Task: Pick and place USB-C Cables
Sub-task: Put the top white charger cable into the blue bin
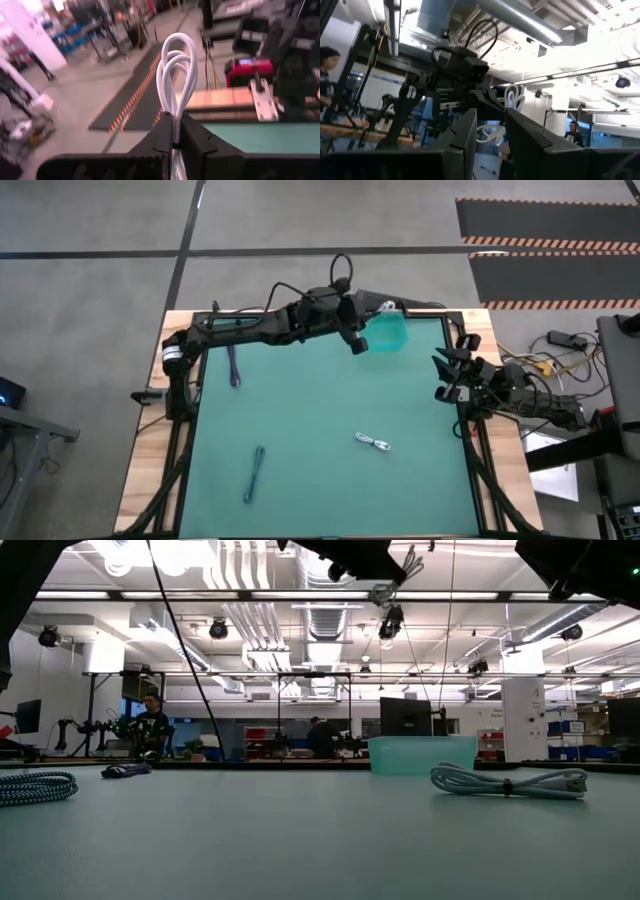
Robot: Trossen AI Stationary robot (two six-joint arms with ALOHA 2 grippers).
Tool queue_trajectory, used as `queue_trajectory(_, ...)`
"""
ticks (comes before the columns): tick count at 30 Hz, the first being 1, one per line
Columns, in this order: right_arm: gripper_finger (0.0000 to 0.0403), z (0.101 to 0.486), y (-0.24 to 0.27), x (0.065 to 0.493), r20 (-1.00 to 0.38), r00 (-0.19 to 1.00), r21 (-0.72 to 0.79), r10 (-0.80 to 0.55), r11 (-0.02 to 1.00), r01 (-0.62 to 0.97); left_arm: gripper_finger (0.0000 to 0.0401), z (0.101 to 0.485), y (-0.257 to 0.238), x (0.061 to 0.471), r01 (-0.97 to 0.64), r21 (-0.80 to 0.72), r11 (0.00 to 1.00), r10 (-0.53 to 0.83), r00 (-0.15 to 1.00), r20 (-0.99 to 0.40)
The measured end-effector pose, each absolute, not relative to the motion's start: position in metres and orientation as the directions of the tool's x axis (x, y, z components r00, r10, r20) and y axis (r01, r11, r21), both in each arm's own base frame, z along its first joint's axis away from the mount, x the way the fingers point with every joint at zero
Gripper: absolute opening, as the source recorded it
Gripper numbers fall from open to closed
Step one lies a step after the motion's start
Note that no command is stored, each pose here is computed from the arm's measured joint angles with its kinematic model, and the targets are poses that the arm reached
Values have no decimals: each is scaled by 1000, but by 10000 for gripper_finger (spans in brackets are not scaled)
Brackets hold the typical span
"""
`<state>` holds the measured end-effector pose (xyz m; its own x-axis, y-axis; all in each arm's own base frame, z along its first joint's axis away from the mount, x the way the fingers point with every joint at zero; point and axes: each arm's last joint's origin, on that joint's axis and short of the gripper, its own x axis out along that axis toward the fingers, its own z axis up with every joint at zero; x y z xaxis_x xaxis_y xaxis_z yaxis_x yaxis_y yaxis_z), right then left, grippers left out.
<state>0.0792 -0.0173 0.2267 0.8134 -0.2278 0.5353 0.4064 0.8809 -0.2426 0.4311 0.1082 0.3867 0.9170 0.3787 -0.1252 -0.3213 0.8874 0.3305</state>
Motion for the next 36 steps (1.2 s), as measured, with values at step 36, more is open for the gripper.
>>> queue_trajectory(36,93,227,-17,79,542,809,-231,-226,886,402,3,282,201,493,-383,255,888,437,875,-206)
